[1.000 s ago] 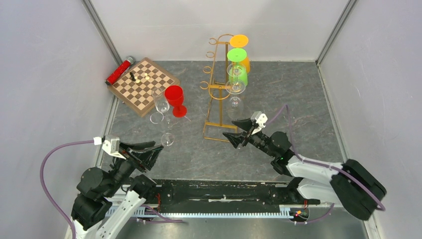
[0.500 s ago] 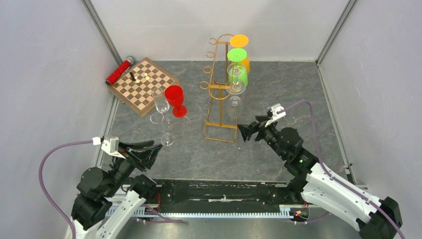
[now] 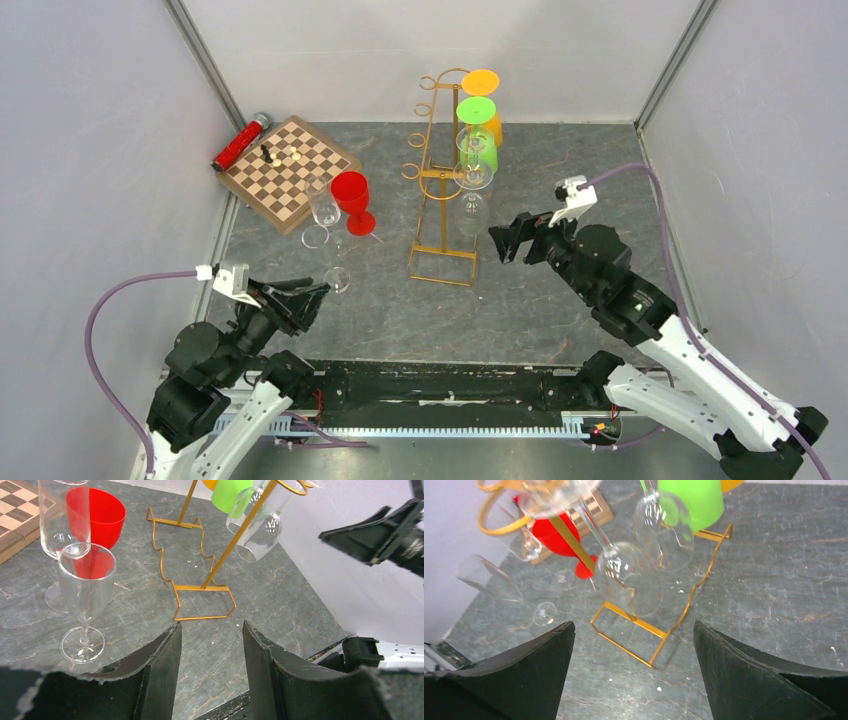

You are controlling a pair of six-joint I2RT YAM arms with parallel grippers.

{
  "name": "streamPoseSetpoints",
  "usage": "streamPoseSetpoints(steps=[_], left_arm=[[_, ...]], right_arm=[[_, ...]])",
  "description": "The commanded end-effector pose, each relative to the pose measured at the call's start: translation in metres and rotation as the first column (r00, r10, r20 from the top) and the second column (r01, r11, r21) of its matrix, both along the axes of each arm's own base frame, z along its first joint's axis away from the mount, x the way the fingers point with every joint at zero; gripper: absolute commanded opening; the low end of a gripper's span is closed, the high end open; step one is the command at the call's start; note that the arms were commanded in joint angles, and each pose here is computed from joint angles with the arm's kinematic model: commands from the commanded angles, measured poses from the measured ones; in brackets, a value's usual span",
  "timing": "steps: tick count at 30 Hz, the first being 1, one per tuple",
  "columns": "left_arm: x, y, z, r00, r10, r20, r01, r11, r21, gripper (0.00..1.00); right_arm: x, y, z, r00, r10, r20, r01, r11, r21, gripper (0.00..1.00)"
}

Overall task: Take the wine glass off the wine glass rack
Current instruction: Move the wine rack to the center of the board, then pick up the wine glass from the wine rack.

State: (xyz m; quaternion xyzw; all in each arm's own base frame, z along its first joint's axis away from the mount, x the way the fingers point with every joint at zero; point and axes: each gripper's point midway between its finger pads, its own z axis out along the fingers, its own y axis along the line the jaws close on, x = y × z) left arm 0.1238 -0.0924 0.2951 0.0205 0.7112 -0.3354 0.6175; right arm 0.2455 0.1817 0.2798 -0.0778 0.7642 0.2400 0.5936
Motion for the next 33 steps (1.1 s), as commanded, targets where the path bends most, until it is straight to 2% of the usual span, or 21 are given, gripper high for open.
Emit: streamPoseSetpoints(steps=[1,6,15,22,27,33], left_arm=[[0.009,0.007,0.004,0.998,0.065,-0.023,-0.065,0.998,-0.009,0.54],[0.019,0.009,-0.004,0.993,0.106,-0.055,-0.105,0.994,0.020,0.54],[0.027,-0.001,-0.013,0.996,0.060,-0.071,-0.050,0.989,0.138,0.55],[0.022,-0.007,-0.018,0.997,0.025,-0.070,-0.016,0.992,0.121,0.56],[0.024,-0.007,-0.020,0.996,0.030,-0.083,-0.019,0.992,0.123,0.57],[0.025,-0.009,-0.022,0.995,0.023,-0.095,-0.010,0.992,0.128,0.57]], right_arm=[[-0.007,-0.006,0.038,1.000,-0.020,-0.019,0.021,0.998,0.052,0.90],[-0.007,0.004,0.077,0.999,-0.004,-0.048,0.009,0.993,0.117,0.88],[0.002,0.026,0.142,0.997,0.041,-0.068,-0.022,0.966,0.259,0.80],[0.015,0.024,0.140,0.985,0.008,-0.173,0.056,0.929,0.366,0.69],[0.026,0.027,0.128,0.965,0.064,-0.255,0.048,0.911,0.411,0.65],[0.035,0.027,0.118,0.954,0.087,-0.288,0.052,0.895,0.442,0.57]])
